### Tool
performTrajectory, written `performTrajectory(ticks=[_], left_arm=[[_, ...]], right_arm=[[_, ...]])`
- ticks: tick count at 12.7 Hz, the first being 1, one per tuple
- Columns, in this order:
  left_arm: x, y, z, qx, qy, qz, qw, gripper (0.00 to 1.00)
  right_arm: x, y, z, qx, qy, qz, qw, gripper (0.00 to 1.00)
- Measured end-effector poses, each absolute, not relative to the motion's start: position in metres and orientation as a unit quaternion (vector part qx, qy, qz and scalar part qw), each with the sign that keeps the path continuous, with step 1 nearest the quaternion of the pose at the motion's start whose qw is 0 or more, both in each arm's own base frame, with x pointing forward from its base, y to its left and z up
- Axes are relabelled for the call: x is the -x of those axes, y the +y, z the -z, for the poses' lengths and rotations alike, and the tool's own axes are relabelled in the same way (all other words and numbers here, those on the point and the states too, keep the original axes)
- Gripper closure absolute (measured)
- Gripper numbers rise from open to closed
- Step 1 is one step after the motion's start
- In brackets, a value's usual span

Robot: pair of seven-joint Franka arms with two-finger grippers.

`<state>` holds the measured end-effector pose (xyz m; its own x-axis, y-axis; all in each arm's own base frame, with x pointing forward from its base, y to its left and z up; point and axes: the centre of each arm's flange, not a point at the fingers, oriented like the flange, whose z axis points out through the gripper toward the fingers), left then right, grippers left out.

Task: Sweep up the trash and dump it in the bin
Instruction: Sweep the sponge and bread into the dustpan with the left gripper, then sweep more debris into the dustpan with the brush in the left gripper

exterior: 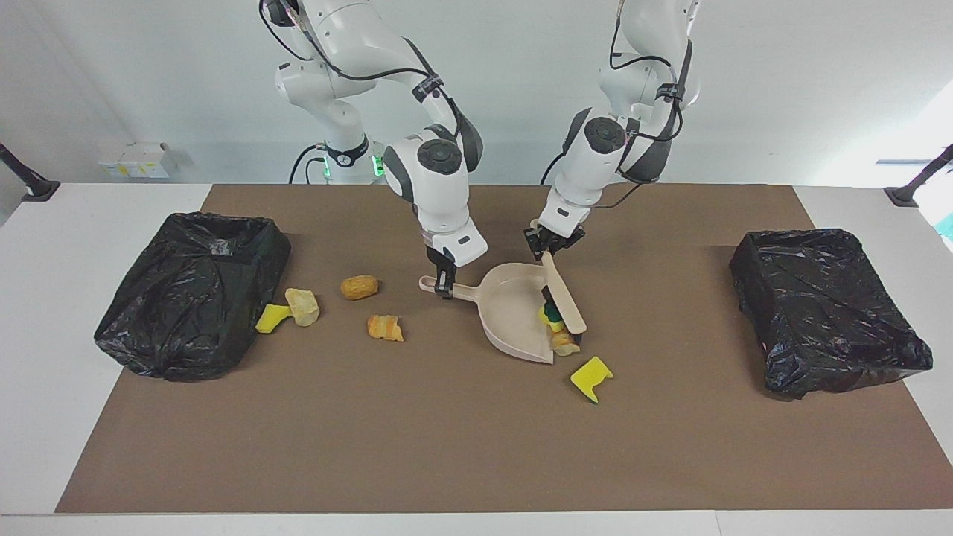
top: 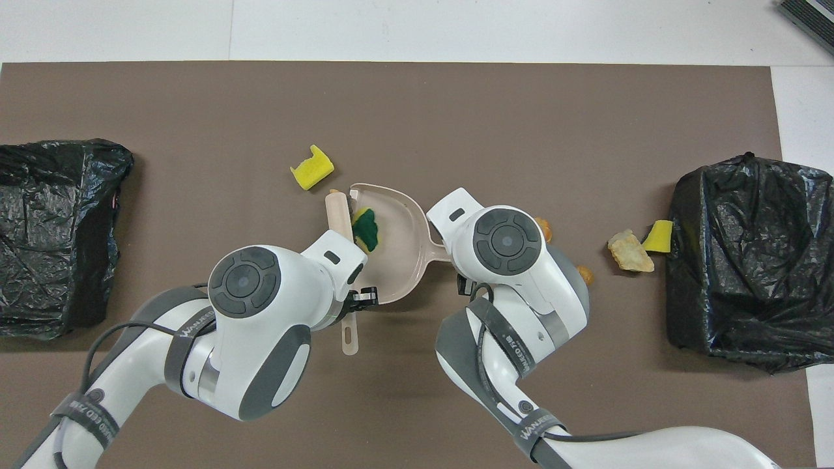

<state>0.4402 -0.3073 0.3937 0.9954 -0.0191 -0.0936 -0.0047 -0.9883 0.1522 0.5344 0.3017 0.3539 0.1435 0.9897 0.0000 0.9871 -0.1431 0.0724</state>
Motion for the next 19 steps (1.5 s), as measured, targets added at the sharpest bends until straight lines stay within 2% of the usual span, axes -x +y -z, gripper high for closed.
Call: performTrajectory(ticks=[2,4,9,14,19], left_arm=[[-0.45,-0.292,-0.42,-0.992,-0.08,0.07,0.072,0.74],[-0.47,-0.261,-0.437,-0.988,-0.128,0.053,0.068,0.74],[-0.528,-0.17,-0.44,-0.985,-0.165,-0.009,0.057,0.74],[-0.587,-0.151,-0.406,-0.974,-0.224,-0.018,0.016,0.74],[-0.588,-0.162,-0.355,-0.967,-0.253,0.013,0.015,0.74]], right_arm=[[-0.536,0.298,-0.36,-0.751,0.659,-0.014,0.04,0.67],[-0.536,0.296,-0.363,-0.75,0.66,-0.011,0.046,0.67],[-0.536,0.295,-0.365,-0.736,0.673,0.002,0.07,0.67],[-0.535,0.288,-0.377,-0.72,0.683,0.052,0.11,0.67],[-0.535,0.286,-0.376,-0.71,0.69,0.061,0.128,0.67]])
